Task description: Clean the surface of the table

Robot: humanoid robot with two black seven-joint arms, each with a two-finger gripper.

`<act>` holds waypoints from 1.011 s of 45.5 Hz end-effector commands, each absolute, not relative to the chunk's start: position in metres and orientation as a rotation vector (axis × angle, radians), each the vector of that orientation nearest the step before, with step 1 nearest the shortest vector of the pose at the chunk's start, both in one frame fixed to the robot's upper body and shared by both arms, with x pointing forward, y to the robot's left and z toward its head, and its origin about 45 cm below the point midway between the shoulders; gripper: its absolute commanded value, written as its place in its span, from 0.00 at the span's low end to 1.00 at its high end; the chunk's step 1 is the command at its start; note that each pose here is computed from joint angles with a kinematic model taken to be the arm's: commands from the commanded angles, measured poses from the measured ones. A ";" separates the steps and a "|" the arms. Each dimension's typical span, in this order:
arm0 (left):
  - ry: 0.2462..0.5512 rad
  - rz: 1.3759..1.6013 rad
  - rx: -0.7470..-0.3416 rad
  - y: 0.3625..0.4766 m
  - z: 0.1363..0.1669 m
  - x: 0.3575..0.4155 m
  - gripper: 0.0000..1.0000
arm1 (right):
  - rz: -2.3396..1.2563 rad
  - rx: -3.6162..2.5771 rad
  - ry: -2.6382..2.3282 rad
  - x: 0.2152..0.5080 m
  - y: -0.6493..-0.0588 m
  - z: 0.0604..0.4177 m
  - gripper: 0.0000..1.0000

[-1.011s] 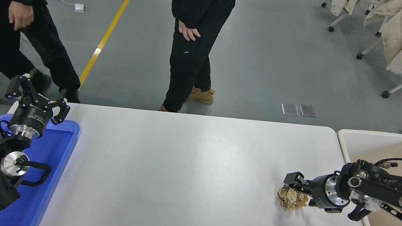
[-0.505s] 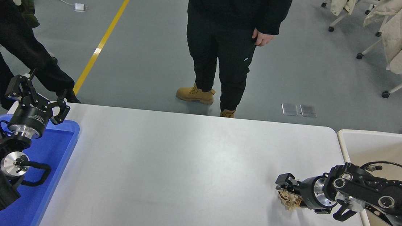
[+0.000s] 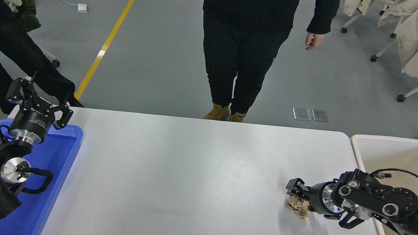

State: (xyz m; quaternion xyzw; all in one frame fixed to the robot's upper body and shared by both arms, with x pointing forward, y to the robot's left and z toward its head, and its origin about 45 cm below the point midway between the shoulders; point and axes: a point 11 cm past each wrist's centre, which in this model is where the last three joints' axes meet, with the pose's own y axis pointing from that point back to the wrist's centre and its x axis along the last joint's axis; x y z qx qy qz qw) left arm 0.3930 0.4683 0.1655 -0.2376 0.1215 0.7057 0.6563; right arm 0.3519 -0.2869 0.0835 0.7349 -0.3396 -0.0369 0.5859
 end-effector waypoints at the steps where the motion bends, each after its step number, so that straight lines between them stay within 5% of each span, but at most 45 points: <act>1: 0.275 1.599 -0.539 0.468 0.1656 0.3931 1.00 | -0.095 1.713 -0.784 0.352 -0.285 0.084 0.01; 19: 0.275 1.600 -0.538 0.469 0.1655 0.3929 1.00 | -0.146 1.760 -0.734 0.352 -0.278 0.103 0.00; 34: 0.276 1.597 -0.539 0.468 0.1656 0.3931 1.00 | -0.053 1.736 -0.727 0.364 -0.335 0.188 0.00; 46: 0.276 1.597 -0.539 0.468 0.1656 0.3931 1.00 | 0.043 1.688 -0.773 0.380 -0.398 0.289 0.00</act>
